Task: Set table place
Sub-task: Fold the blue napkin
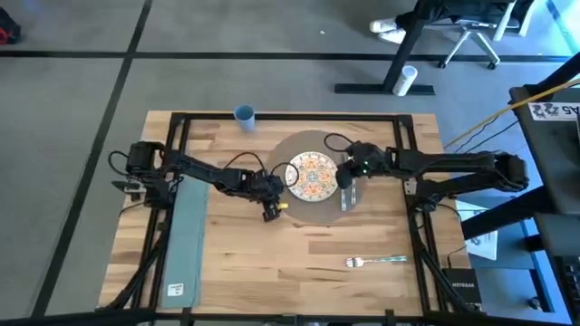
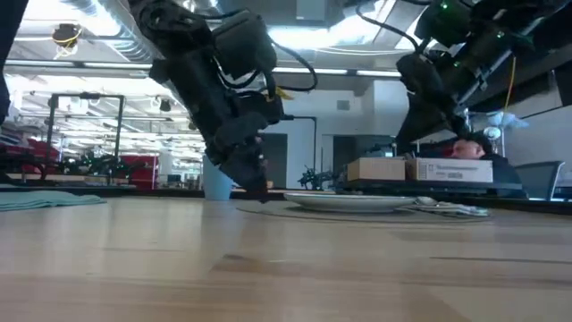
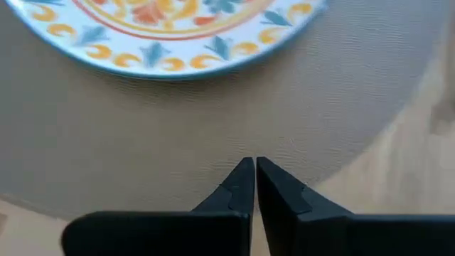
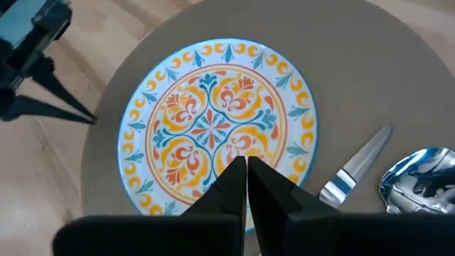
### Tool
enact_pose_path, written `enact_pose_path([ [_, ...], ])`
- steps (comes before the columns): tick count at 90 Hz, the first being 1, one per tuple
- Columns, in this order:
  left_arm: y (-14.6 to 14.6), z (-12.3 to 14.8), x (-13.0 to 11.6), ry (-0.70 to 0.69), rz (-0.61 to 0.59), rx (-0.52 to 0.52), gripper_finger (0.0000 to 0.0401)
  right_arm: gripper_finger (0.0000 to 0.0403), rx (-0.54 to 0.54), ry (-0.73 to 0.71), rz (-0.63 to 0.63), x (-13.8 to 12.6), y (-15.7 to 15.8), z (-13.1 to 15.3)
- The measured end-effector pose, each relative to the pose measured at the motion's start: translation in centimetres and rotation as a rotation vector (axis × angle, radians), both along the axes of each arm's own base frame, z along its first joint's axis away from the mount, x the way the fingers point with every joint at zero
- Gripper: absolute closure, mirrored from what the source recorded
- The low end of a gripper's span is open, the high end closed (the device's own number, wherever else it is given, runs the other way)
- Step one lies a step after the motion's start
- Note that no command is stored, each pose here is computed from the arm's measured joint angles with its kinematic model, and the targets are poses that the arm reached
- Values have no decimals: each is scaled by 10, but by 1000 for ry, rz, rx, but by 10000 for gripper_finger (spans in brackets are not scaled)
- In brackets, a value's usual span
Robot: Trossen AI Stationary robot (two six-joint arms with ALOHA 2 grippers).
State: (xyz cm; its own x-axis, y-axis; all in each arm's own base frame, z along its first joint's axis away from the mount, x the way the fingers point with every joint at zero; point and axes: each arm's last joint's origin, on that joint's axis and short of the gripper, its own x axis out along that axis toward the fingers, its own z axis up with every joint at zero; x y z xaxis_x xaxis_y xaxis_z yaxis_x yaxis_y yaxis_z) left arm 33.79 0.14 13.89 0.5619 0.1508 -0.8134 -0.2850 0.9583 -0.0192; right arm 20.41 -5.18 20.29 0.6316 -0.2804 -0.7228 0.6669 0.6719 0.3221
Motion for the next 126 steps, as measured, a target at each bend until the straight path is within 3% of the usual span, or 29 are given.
enact_pose_path([
  [39,-29,1,-1,-9,-30,-6,401,403,0,7,29,0,1,0],
  [56,-33,28,-5,14,10,68,401,403,-5,7,34,0,1,0],
  [67,-28,47,-18,123,98,155,401,403,-17,13,48,0,1,0],
  [80,-19,58,-47,306,237,152,401,403,-24,13,57,0,1,0],
  [101,-9,51,-97,717,446,201,401,403,-32,14,79,1,1,0],
  [126,2,15,-129,872,571,100,401,403,-32,12,79,1,1,0],
])
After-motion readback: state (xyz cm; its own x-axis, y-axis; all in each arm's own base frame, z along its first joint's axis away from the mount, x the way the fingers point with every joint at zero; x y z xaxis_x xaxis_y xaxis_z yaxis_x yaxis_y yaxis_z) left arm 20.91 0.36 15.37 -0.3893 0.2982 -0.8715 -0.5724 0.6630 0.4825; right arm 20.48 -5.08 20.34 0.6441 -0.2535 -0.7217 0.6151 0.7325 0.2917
